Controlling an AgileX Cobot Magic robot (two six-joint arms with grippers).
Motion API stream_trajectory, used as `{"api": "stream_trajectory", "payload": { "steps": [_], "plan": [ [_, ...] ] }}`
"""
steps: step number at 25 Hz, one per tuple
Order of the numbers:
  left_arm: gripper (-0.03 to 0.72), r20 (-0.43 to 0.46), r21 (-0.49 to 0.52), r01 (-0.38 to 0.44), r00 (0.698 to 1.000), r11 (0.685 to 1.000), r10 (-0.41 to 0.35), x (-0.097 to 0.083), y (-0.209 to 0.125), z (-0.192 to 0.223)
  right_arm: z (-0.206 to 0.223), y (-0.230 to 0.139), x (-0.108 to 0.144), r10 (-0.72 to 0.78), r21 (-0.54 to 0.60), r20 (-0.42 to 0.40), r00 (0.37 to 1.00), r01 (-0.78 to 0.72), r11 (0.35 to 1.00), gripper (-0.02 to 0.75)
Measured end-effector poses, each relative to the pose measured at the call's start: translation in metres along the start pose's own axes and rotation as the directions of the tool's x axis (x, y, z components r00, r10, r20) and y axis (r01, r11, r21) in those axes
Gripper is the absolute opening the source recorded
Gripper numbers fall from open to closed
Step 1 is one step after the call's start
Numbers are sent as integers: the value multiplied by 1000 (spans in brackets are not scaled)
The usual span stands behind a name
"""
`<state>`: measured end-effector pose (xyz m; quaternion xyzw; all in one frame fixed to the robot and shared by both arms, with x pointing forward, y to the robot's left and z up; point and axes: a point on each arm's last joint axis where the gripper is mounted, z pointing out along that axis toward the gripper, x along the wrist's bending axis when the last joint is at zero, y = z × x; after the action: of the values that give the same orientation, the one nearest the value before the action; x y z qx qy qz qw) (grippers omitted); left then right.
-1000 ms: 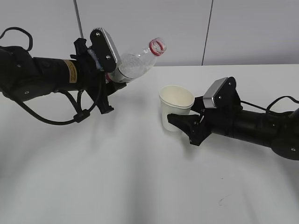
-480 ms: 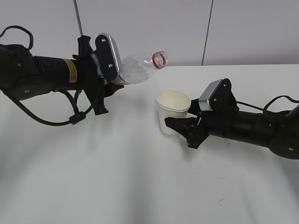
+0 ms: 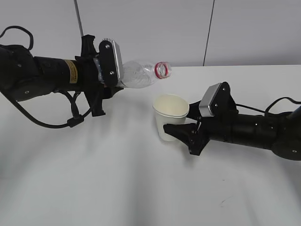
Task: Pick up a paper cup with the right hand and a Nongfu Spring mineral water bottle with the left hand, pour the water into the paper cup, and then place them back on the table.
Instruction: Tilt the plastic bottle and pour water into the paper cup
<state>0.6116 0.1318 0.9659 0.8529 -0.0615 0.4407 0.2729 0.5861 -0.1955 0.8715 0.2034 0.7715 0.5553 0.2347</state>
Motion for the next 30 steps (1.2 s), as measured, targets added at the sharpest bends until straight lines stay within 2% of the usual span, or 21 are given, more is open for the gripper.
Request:
{"api": "stream_trajectory", "payload": {
  "steps": [15,30],
  "plan": [
    [365,9,15,-140,990,990,140,-1,-1,0,3,4,5,15,6,-113,993,-15,1000,485],
    [365,28,48,-262,965,964,261,-1,-5,0,3,3,7,11,9,-130,991,-10,1000,485]
  ]
}}
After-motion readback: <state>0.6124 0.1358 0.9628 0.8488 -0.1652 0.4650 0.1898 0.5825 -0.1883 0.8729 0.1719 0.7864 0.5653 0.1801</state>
